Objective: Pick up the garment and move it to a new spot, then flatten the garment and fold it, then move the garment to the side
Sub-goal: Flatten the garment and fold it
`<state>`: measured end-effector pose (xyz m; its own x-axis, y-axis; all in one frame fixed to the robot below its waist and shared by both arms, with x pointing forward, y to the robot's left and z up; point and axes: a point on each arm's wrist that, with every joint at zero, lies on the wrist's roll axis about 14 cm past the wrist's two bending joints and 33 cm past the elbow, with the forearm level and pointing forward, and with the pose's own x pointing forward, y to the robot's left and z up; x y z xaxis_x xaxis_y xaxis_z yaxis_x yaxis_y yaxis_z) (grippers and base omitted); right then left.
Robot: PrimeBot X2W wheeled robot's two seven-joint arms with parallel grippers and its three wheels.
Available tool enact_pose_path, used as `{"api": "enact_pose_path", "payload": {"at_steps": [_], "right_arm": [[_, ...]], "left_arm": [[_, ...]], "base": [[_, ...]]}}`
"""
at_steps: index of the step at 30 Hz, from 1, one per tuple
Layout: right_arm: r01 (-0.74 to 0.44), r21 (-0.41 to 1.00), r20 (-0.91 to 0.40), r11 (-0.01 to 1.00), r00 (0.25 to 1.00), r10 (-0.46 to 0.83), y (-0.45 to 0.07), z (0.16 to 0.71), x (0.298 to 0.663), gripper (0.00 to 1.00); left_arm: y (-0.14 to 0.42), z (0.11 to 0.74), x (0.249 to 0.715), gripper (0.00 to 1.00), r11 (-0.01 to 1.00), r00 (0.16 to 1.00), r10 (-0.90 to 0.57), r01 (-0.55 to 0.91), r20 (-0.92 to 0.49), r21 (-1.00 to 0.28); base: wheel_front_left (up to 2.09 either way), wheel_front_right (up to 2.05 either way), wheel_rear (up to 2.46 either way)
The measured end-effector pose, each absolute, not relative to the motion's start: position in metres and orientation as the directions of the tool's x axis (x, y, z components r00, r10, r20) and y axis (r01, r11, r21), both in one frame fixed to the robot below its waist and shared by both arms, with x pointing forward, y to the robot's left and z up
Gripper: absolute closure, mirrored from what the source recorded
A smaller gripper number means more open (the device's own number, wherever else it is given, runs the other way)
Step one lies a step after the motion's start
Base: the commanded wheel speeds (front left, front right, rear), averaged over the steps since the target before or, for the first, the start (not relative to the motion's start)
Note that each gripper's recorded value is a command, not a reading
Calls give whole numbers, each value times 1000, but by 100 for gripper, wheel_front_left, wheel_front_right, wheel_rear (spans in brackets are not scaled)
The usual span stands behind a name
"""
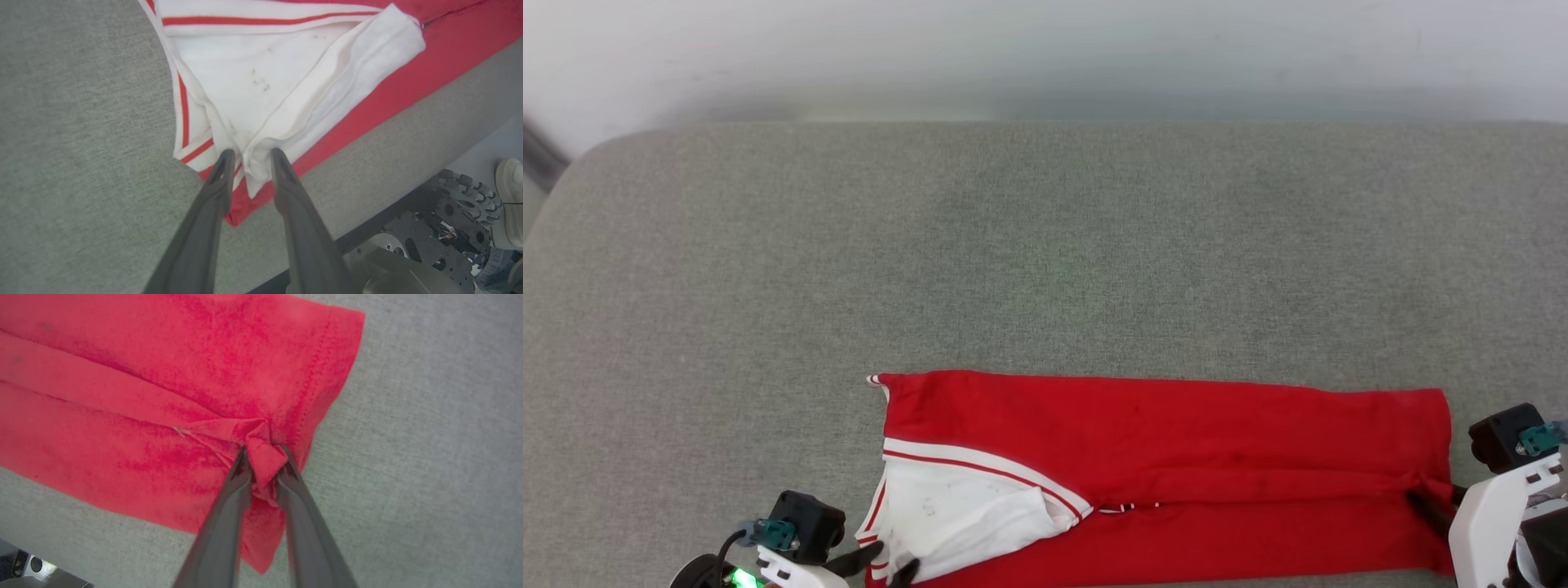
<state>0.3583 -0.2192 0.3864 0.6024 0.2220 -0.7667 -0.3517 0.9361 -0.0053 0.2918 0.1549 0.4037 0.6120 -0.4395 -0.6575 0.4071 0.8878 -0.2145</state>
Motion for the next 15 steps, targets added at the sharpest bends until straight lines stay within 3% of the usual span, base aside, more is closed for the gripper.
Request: {"api": "enact_pose_path", "payload": {"at_steps": [7,15], "right_arm": [[-345,27,-691,938,672,267,-211,421,367,0],[-297,85,-542,951,788,294,-206,477,388,0]], "left_arm": [[152,437,313,0,898,747,-437,391,-501,-202],[165,505,348,0,937,928,-339,319,-152,-141]], "base": [[0,0,0],[0,0,0]]}}
